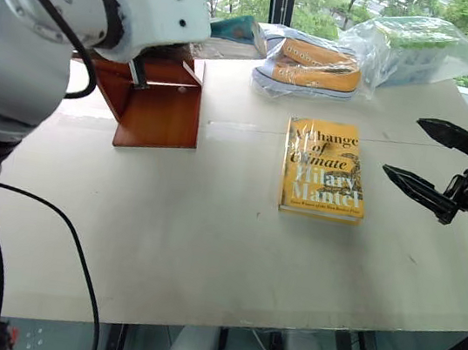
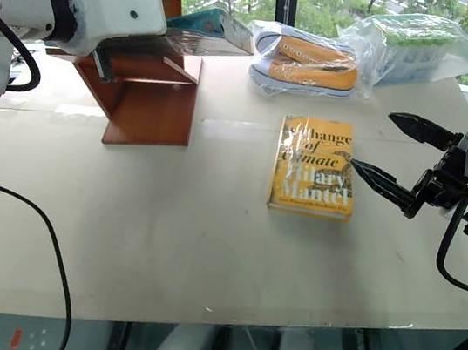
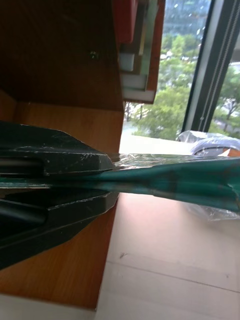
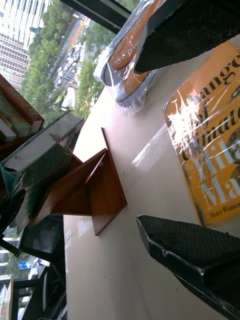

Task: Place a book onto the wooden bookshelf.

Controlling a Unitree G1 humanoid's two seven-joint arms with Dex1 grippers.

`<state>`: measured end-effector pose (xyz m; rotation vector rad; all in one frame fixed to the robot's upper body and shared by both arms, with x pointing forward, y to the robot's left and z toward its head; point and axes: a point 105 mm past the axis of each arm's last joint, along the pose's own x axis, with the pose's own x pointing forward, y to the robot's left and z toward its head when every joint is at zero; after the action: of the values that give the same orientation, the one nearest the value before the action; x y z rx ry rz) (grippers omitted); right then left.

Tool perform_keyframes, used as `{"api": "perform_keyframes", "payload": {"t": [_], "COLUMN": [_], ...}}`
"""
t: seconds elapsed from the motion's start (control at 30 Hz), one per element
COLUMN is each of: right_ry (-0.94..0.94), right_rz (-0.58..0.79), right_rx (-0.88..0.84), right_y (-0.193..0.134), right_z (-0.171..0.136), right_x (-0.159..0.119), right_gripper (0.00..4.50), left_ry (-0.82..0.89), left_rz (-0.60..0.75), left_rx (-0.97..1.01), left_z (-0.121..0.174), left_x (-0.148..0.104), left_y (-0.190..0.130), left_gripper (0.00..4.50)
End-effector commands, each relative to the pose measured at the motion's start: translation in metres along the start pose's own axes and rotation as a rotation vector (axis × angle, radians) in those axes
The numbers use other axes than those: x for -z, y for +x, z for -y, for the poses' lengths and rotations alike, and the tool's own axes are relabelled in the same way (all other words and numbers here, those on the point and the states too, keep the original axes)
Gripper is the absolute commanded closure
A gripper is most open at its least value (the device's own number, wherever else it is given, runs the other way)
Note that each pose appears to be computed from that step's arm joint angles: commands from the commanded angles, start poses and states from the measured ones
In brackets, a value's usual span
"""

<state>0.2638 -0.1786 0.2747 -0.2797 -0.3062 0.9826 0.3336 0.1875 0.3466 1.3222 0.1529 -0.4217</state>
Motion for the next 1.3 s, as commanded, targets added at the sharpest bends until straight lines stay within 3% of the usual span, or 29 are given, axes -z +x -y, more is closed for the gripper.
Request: {"api": "perform_keyframes", "payload": {"t": [0.03,0.23,0.43,0.47,0.53,0.67,0.77,0.83,0.9,1.03,1.17,1.3], "right_ry": [-0.036,-0.032,-0.027,-0.031,-0.031,-0.032,-0.025,-0.014,-0.008,0.014,0.02,0.037], "right_rz": [0.082,0.099,0.099,0.098,0.106,0.12,0.135,0.149,0.155,0.192,0.186,0.126], "right_rx": [-0.008,-0.031,-0.041,-0.04,-0.038,-0.036,-0.038,-0.039,-0.04,-0.03,-0.026,0.002], "right_y": [0.0,0.004,0.01,0.01,0.012,0.016,0.02,0.024,0.026,0.027,0.022,0.007], "right_z": [0.0,-0.004,-0.003,-0.003,-0.003,-0.002,-0.002,-0.002,0.0,0.006,0.003,-0.001], "right_x": [-0.021,-0.02,-0.015,-0.015,-0.019,-0.026,-0.028,-0.029,-0.03,-0.033,-0.031,-0.02], "right_gripper": [0.0,0.0,0.0,0.0,0.0,0.0,0.0,0.0,0.0,0.0,0.0,0.0], "left_ry": [0.021,0.01,-0.03,-0.059,-0.094,-0.42,-0.534,-0.677,-0.761,-0.842,-0.978,-0.964], "left_rz": [-0.125,-0.272,-0.264,-0.245,-0.197,0.199,0.394,0.527,0.605,0.546,0.569,0.545], "left_rx": [-0.012,0.02,0.042,0.042,0.034,0.102,0.152,0.272,0.379,0.535,0.256,0.217], "left_z": [-0.009,-0.003,0.005,0.006,0.003,-0.012,-0.018,0.0,0.027,0.113,0.153,0.18], "left_x": [0.024,0.052,0.057,0.055,0.047,0.0,-0.005,-0.007,-0.01,-0.004,0.009,0.013], "left_y": [-0.011,-0.015,-0.004,-0.002,-0.007,-0.054,-0.099,-0.122,-0.126,-0.093,-0.036,-0.014], "left_gripper": [4.4,4.4,4.4,3.85,3.42,1.66,1.66,1.66,1.66,1.66,1.66,1.66]}}
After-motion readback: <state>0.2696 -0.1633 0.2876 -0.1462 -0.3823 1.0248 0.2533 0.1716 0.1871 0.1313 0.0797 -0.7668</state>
